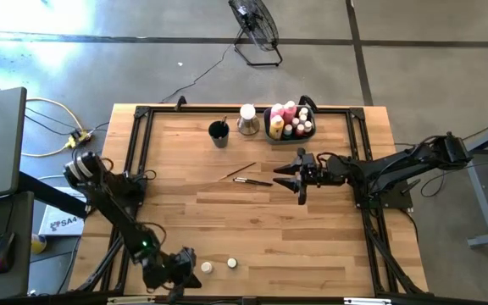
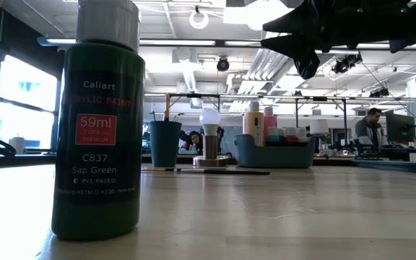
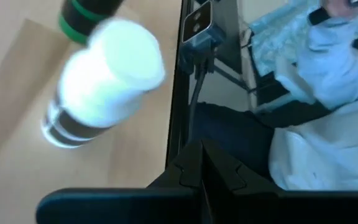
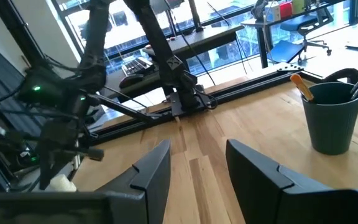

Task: Pick & Place Paint Supplies
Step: Move the small white paint bottle to the center of the table

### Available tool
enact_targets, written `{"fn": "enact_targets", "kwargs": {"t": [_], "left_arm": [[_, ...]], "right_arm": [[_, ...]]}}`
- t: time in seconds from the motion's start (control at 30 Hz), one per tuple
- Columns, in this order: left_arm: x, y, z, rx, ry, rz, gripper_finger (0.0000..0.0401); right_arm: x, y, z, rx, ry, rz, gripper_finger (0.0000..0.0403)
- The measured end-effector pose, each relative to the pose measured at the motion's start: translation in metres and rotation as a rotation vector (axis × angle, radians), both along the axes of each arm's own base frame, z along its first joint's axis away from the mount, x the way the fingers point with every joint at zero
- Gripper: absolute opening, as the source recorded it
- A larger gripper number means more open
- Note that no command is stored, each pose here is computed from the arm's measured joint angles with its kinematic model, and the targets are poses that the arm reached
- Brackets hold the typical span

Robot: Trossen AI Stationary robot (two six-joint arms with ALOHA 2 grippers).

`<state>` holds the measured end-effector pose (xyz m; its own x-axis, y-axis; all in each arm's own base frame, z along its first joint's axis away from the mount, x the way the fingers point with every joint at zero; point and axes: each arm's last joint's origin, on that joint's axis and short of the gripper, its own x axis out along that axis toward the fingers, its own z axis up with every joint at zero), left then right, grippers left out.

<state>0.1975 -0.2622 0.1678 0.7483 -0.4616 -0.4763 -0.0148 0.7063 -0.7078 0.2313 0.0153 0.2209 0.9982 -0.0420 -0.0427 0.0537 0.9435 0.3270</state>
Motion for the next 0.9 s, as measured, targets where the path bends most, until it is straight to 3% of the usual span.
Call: {"fn": "enact_targets", "kwargs": {"t": [0.23, 0.37, 0.9], "left_arm": [[0.014, -0.019, -0.012, 0.077, 0.153, 0.147, 0.0], [0.021, -0.025, -0.01, 0.107, 0.167, 0.238, 0.0], [0.028, -0.033, -0.01, 0.088, 0.204, 0.311, 0.0]], "right_arm": [[0.0, 0.002, -0.001, -0.003, 0.011, 0.012, 0.0149], [-0.001, 0.008, -0.002, 0.004, 0.024, 0.035, 0.0149], [-0.005, 0.031, -0.006, 0.022, 0.061, 0.126, 0.0149]]}}
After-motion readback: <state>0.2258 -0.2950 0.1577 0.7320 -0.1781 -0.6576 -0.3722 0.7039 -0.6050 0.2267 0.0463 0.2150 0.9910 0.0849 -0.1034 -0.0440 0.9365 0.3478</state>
